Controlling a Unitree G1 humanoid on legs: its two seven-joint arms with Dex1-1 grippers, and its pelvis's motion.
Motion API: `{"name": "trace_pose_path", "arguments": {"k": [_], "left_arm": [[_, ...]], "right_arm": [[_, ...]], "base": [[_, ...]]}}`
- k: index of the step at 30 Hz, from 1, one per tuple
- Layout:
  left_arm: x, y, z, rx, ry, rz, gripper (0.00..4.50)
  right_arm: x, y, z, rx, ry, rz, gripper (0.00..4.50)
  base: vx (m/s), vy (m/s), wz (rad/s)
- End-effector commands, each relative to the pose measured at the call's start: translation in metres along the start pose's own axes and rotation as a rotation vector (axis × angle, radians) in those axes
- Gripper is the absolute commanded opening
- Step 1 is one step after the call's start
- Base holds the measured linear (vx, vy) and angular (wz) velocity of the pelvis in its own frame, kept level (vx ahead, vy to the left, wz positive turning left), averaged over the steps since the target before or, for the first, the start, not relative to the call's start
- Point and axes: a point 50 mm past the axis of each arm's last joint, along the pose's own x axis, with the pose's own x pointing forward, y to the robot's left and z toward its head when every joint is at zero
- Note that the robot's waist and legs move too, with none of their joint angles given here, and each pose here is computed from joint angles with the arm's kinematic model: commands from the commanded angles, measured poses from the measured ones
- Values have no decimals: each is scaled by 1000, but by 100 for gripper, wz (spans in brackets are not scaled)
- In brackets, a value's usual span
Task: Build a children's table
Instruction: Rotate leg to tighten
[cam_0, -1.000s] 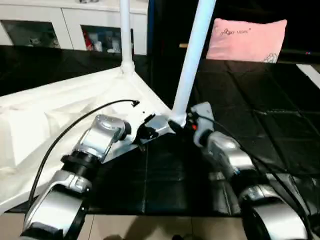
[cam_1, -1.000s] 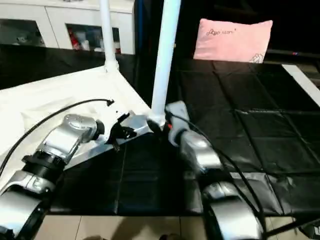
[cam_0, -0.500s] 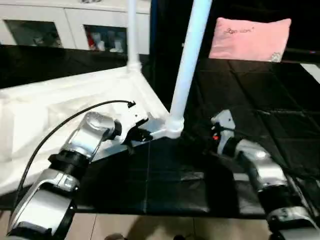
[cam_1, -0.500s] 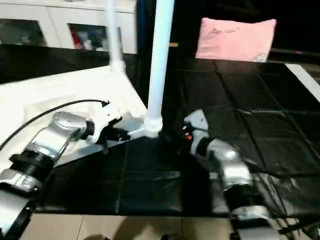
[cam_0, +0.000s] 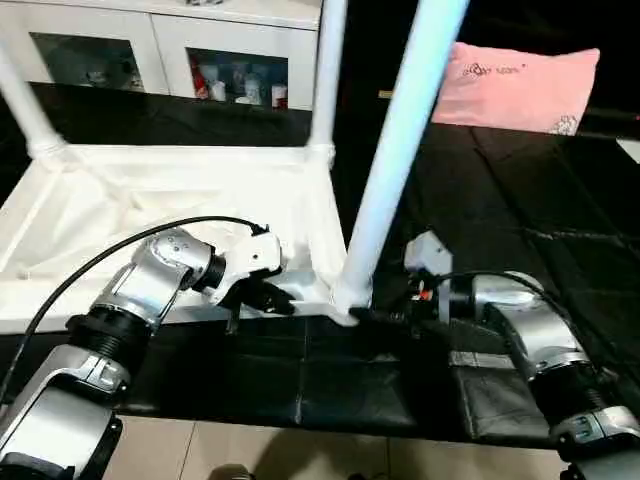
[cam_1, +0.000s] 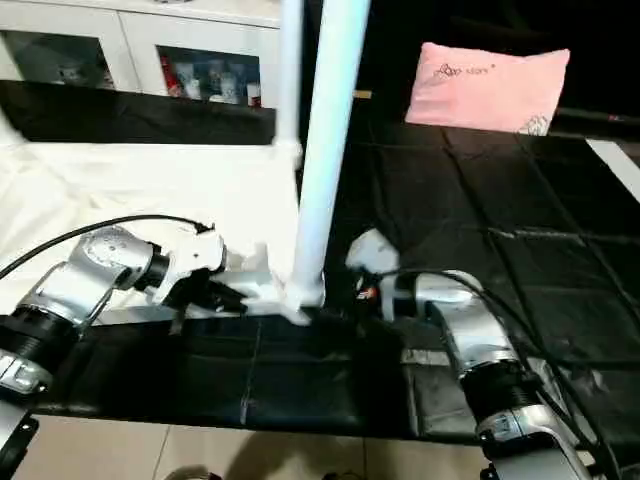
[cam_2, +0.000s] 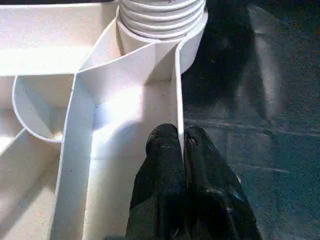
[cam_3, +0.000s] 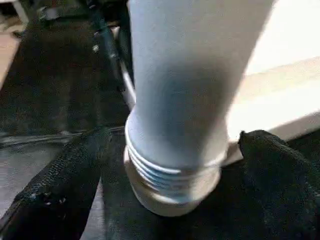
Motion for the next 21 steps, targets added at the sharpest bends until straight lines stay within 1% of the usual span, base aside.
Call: {"name": "trace_pose_path", "arguments": {"k": [1, 8, 10, 13, 16, 18, 21], "left_arm": [[11, -9, 7, 77, 26, -113, 0], [11, -14, 9, 116, 35, -178, 0], [11, -15, 9, 121, 37, -186, 0], [12, -17, 7, 127, 52, -199, 0], [12, -17, 6, 125, 52, -202, 0], [12, -18, 5, 123, 55, -207, 0], [11, -18, 4, 122, 61, -212, 0]], "right_arm": [[0, -3, 5, -27, 14, 25, 447], [5, -3, 6, -18, 7, 108, 447], [4, -3, 6, -10, 6, 125, 420], [4, -1, 3, 10, 18, 175, 407], [4, 0, 3, 18, 14, 184, 372], [4, 1, 2, 29, 15, 200, 359], [4, 1, 0, 37, 16, 210, 328]], "base": [[0, 0, 0], [0, 0, 0], [0, 0, 0], [0, 0, 0], [0, 0, 0], [0, 0, 0], [0, 0, 0]]}}
